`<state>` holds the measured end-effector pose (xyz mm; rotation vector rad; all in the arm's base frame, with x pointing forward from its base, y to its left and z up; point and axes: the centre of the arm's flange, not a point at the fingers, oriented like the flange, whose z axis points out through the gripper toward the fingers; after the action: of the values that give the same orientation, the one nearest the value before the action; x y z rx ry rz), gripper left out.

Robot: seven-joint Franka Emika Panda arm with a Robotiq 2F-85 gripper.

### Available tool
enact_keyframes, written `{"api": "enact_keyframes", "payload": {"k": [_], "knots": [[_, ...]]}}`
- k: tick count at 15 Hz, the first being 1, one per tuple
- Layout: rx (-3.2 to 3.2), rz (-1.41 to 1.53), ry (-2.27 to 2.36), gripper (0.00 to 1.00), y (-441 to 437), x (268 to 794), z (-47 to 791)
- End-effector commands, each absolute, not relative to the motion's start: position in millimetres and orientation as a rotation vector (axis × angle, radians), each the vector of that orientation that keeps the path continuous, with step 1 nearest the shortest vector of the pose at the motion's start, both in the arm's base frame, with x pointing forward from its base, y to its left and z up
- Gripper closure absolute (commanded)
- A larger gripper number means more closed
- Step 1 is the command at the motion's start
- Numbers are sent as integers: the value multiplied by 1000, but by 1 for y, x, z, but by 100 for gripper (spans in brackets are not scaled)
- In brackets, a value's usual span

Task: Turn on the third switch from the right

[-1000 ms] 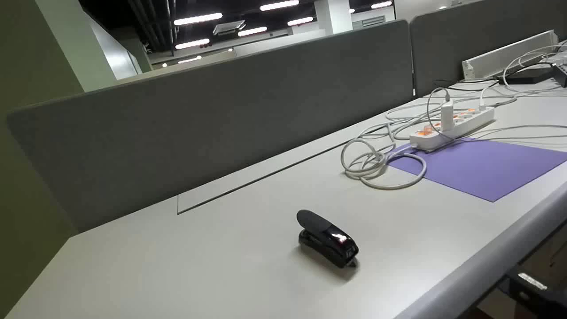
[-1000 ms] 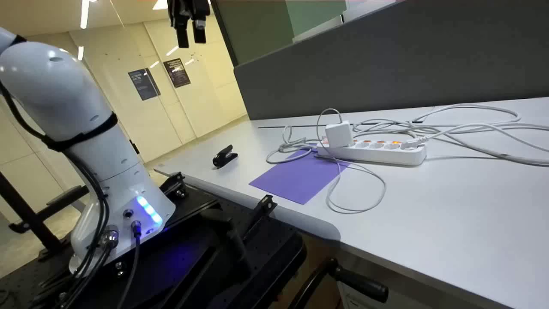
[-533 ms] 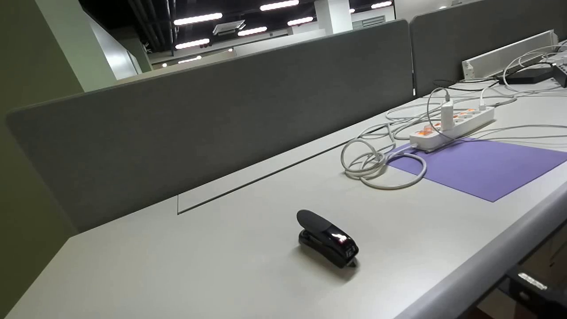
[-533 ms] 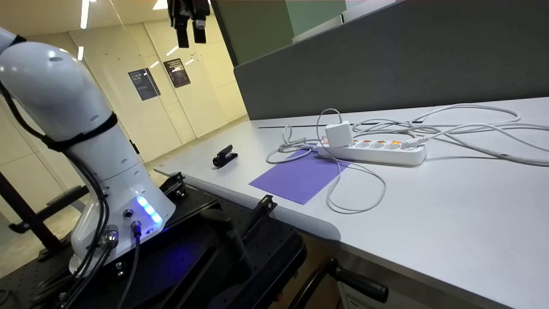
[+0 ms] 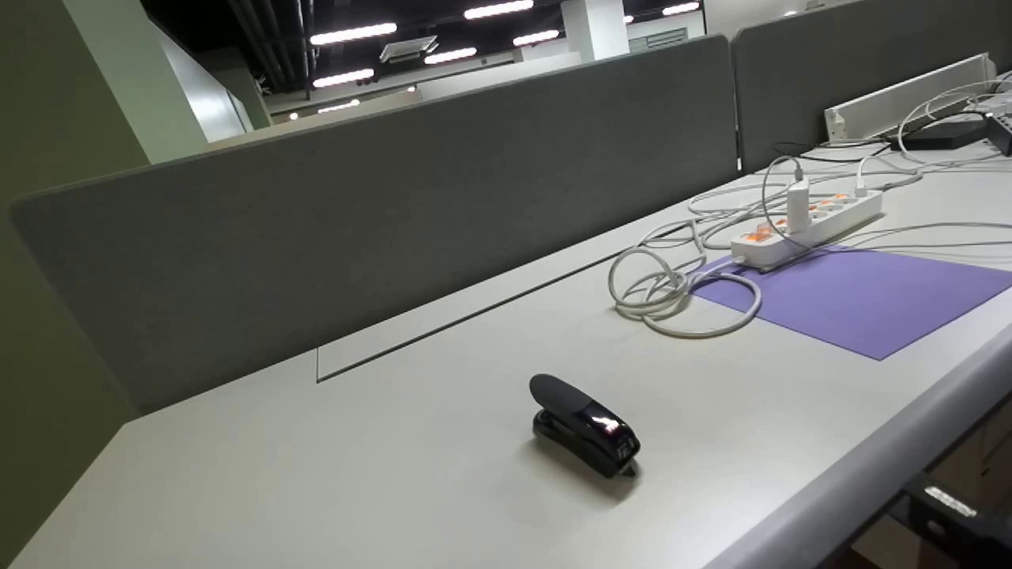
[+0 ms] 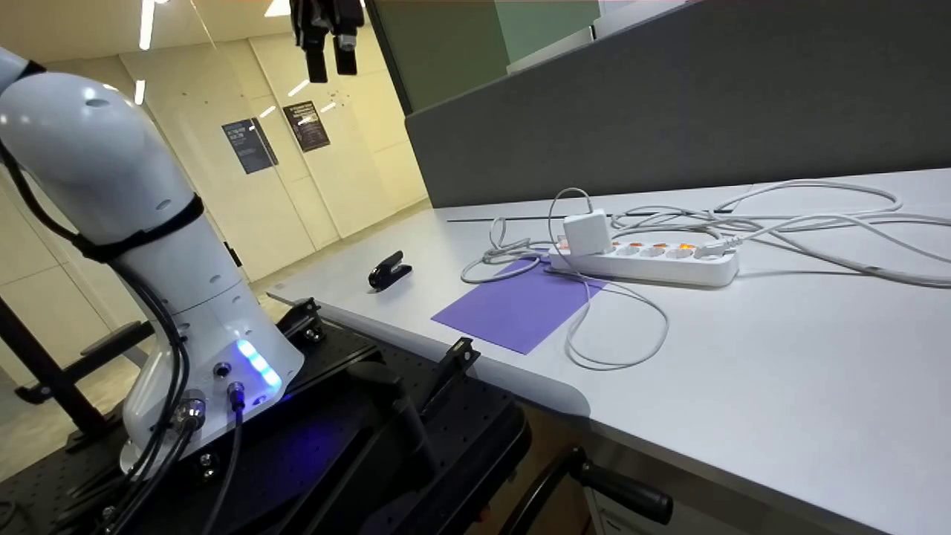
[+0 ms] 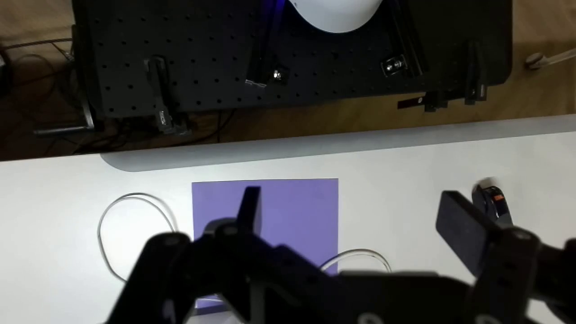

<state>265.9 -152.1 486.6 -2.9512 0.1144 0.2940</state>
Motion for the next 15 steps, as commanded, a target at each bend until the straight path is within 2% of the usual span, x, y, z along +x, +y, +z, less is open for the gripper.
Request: {"api": "enact_keyframes", "payload": {"k": [1, 6, 8, 14, 15], "knots": [[-2988, 129, 166, 0, -150, 275, 492], [-3016, -379, 239, 0, -187, 333, 496], [-3004, -471, 272, 0, -202, 355, 492], [-3023, -359, 228, 0, -199, 403, 434], [-3029, -393, 229, 0, -194, 380, 441]]}}
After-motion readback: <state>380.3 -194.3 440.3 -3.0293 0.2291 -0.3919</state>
